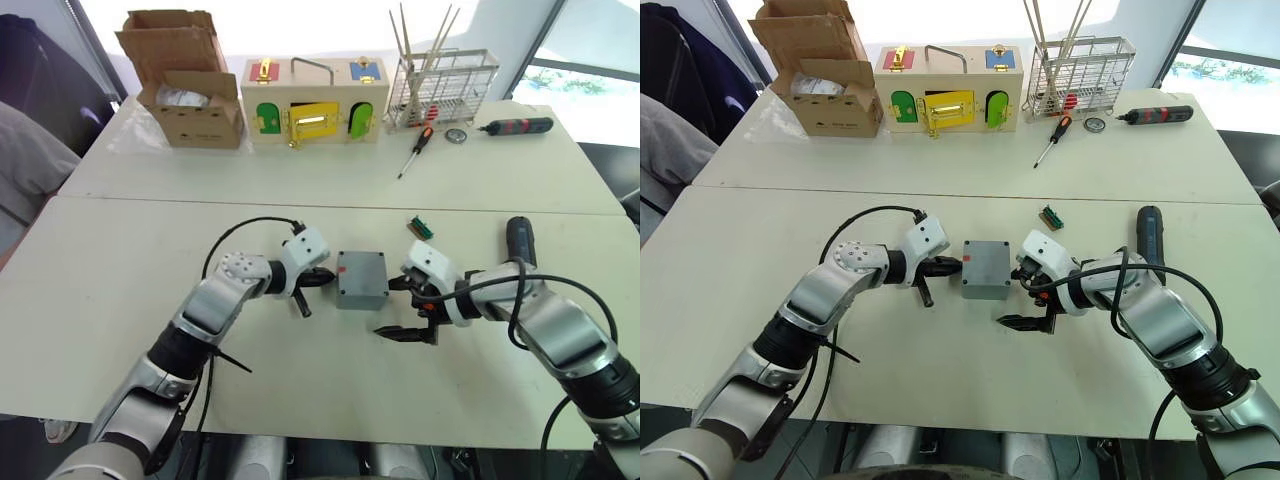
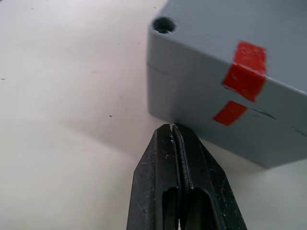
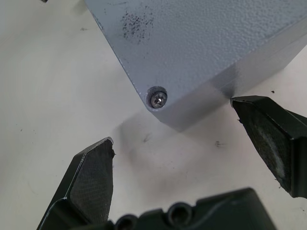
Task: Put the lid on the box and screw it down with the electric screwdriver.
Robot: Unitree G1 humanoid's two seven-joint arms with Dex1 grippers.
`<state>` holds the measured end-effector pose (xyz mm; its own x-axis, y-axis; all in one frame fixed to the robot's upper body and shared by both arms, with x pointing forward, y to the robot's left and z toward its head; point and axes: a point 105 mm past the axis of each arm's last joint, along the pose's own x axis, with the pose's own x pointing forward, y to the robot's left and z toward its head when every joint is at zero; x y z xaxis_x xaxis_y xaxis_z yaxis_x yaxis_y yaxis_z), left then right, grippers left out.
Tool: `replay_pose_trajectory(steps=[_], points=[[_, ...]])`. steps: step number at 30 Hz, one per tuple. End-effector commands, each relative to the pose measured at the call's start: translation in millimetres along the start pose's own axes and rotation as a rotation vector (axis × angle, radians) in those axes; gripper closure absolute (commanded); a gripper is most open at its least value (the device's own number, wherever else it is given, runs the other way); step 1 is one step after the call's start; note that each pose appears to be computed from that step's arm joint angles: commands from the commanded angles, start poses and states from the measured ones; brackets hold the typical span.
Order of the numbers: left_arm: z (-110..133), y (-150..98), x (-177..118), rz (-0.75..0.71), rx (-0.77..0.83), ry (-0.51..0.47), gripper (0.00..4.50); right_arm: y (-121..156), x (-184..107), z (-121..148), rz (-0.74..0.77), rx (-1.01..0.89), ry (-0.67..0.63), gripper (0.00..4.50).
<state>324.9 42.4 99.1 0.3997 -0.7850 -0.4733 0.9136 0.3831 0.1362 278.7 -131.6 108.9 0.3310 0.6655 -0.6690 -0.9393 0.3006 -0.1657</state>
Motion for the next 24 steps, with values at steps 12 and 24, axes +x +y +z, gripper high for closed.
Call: replay_pose_trajectory(steps=[12, 24], points=[[36.3, 41.3, -60.2, 0.179, 0.011, -0.122, 4.5, -115.1, -114.6, 22.6, -0.436, 0.185, -0.354, 0.01], [61.0, -18.9, -73.2, -0.066, 0.026, -0.178, 4.5, -89.5, -102.0, -28.5, -0.476, 0.366, -0.334, 1.04]])
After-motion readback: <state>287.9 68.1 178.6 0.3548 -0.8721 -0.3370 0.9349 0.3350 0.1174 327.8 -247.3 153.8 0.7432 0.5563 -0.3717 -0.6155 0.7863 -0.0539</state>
